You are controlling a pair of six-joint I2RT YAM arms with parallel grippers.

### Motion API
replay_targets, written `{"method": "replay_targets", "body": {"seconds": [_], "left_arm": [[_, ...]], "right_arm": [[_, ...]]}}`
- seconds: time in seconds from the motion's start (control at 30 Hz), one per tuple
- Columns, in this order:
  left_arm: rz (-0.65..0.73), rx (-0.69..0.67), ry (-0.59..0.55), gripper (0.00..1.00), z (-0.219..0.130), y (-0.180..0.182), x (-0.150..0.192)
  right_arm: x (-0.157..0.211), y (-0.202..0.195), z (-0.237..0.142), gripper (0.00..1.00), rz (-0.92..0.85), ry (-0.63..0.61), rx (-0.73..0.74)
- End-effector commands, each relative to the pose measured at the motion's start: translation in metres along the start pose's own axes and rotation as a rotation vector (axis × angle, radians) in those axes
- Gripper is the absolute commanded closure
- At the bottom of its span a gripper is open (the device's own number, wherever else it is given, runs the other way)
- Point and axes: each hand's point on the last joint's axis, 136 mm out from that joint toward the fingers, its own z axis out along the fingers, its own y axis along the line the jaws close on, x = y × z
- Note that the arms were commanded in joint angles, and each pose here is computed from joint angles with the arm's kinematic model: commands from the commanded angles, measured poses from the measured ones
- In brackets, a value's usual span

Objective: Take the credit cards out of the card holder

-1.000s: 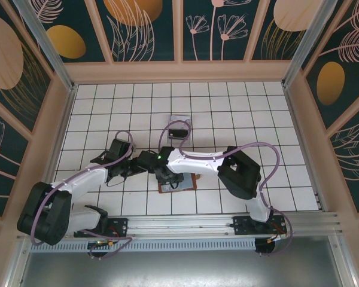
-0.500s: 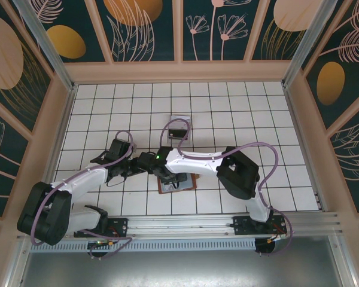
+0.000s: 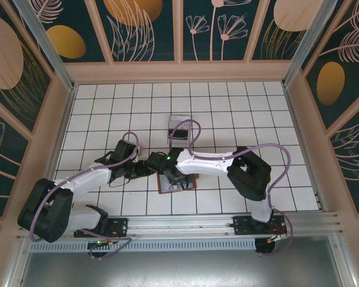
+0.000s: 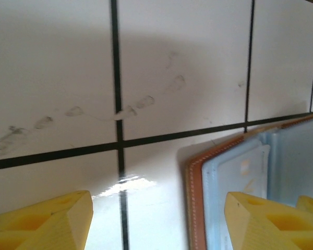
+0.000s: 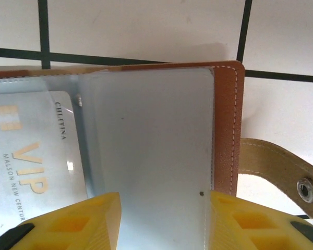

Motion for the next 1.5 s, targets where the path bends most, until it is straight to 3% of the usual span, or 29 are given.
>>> {"method": "replay_targets", "body": {"seconds": [0.0,0.47,0.97,1.17,1.47], "left_arm": [[0.005,-0.001,-0.016,0.33,-0.002,-0.012,-0.003],[-0.018,-0.007,0.003,0.42,-0.004,-0.028,0.024],[-0.044,0.028,0.003,0.55,0.003,-0.037,0.028],[-0.034,0.038,0.030,0.64,0.012,-0.041,0.036],[-0.033,0.052,0.051,0.78,0.019,-0.045,0.043]], "right_arm": [[-0.005,0.001,-0.007,0.55,0.036,-0.024,-0.076],[0.013,-0.029,0.018,0.57,0.050,0.012,-0.076],[-0.011,-0.023,-0.030,0.60,0.058,-0.062,-0.163],[-0.020,0.002,-0.044,0.65,0.059,-0.060,-0.310],[-0.023,0.035,-0.034,0.83,0.132,0.037,-0.645]]}}
